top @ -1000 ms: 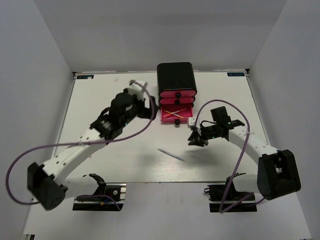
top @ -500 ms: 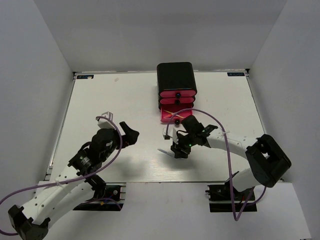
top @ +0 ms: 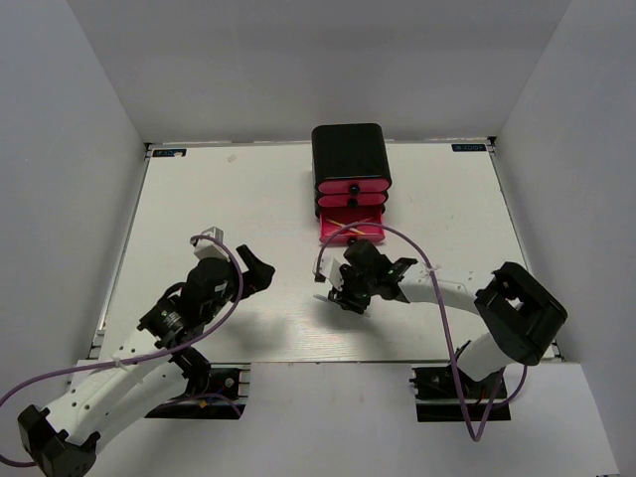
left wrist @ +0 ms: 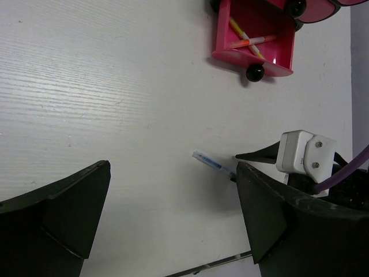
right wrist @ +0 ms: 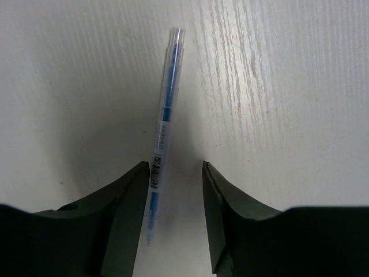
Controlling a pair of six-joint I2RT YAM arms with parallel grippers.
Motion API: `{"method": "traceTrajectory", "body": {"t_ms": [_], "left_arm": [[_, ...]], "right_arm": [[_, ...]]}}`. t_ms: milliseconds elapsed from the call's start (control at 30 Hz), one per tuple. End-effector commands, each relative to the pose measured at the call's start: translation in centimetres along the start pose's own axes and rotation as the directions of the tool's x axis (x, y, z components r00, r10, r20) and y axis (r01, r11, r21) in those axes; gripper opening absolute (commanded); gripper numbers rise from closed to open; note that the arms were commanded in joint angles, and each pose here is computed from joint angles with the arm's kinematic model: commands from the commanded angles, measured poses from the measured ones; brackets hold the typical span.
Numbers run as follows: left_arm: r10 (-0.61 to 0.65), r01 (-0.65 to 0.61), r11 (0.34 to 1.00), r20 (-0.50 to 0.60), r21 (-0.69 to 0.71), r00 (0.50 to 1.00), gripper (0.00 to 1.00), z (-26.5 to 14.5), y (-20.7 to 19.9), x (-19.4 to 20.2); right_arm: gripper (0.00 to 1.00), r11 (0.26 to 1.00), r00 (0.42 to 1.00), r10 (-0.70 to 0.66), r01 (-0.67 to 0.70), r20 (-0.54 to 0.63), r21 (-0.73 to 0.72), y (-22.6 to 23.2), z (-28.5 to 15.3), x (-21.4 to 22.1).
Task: Sort the stationery into containers
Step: Grab a piece of stationery with the right arm
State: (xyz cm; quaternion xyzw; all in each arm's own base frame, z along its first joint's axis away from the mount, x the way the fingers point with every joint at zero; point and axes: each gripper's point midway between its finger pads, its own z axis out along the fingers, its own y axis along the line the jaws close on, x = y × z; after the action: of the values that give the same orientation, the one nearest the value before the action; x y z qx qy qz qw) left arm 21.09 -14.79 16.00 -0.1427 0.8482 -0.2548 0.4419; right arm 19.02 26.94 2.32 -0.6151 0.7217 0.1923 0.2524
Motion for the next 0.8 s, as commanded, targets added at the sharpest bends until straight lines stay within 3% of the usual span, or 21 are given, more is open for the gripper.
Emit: {"method": "traceTrajectory", "body": {"t_ms": [0, 200, 300, 333, 467, 567, 667, 767], "left_arm": [[-0.001, 0.0, 1.0, -0.005, -0.022, 1.0, 1.0, 0.2, 0.7, 0.4], [0.005, -0.006, 0.999, -0.017, -0.036, 1.0, 1.0, 0.2, 1.2, 0.9], [-0.004, 0.004, 0.999, -0.017, -0.036, 1.0, 1.0, 0.2, 1.1, 0.9], [-0.002, 0.001, 0.999, -0.023, -0.043, 1.0, 1.0, 0.2, 1.3, 1.0], [-0.005, 0.004, 0.999, -0.016, -0.035, 1.0, 1.0, 0.0, 1.2, 0.9], [-0.005, 0.004, 1.0, -0.023, -0.03, 1.0, 1.0, 0.0, 1.1, 1.0], [-0.003, 0.001, 1.0, -0.036, -0.03, 0.999, 1.0, 0.1, 1.3, 1.4], [-0.012, 0.01, 1.0, -0.044, -0.026, 0.999, 1.0, 0.2, 1.3, 1.7]], "right_arm": [[0.47, 0.994, 0.999, -0.029, 0.03, -0.014, 0.103, -1.0, 0.3, 0.2], [0.46, 0.991, 0.997, -0.052, 0.058, -0.056, 0.119, -0.3, 0.7, 1.8], [0.36, 0.993, 0.995, -0.048, 0.057, -0.087, 0.106, 0.0, 1.0, 2.7], [0.23, 0.993, 0.995, -0.054, 0.062, -0.09, 0.1, 0.1, 1.0, 2.8], [0.03, 0.992, 0.991, -0.106, 0.112, -0.082, 0.066, 0.2, 0.9, 2.3], [0.0, 0.979, 0.983, -0.181, 0.183, -0.031, 0.092, -1.4, -0.5, 0.1], [0.0, 0.954, 0.965, -0.256, 0.241, 0.062, 0.179, -4.5, -3.4, -4.9], [0.0, 0.918, 0.924, -0.354, 0.314, 0.145, 0.242, -7.2, -6.5, -8.5]]}}
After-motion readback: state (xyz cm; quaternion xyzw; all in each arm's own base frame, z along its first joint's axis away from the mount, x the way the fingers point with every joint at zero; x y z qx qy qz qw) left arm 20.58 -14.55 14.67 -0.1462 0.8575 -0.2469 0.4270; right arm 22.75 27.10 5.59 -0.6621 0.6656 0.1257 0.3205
